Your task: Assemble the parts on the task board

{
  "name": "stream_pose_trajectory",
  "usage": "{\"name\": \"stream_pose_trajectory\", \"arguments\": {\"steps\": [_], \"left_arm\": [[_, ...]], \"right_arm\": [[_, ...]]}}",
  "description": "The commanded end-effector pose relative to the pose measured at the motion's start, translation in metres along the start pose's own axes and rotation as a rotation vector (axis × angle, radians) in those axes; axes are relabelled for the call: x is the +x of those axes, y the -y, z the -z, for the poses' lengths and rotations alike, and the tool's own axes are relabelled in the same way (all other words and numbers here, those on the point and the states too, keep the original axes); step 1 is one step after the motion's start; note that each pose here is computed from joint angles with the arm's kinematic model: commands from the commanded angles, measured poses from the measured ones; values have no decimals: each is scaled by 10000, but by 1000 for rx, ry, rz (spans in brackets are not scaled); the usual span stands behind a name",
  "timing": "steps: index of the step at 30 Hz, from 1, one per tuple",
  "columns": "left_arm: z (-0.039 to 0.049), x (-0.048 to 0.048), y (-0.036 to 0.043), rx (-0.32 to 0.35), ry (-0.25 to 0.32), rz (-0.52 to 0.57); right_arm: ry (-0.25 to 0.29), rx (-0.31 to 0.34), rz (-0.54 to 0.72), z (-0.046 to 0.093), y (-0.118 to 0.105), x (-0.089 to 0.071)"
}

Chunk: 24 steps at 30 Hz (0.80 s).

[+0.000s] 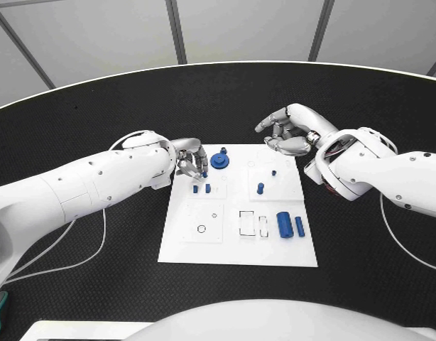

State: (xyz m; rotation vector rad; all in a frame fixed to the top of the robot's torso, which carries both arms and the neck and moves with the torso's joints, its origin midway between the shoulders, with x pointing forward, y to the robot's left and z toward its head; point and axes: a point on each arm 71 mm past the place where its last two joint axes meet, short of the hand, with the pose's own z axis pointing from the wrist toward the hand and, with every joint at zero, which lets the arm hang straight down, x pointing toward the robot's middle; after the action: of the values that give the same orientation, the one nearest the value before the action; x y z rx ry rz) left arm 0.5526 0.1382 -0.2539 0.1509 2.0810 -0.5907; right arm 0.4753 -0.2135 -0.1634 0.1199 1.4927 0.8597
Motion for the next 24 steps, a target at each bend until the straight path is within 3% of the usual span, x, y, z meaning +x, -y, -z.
{"name": "stream_pose_trajectory", "arguments": {"steps": [1, 7, 13, 18, 24], "left_arm": [[2, -1, -5, -1, 0, 2], [16, -8, -36, -8, 5, 5], [81, -42, -161, -26, 33, 17], [175, -106, -331, -47, 67, 103], [358, -239, -582, -67, 106, 383]], "right_arm": [[0, 0, 0, 0, 0, 0], [0, 3, 1, 1, 7, -3], [-2, 16, 5, -2, 43, -13], [-21, 49, 15, -6, 132, -30], [-89, 106, 63, -12, 306, -44]]}}
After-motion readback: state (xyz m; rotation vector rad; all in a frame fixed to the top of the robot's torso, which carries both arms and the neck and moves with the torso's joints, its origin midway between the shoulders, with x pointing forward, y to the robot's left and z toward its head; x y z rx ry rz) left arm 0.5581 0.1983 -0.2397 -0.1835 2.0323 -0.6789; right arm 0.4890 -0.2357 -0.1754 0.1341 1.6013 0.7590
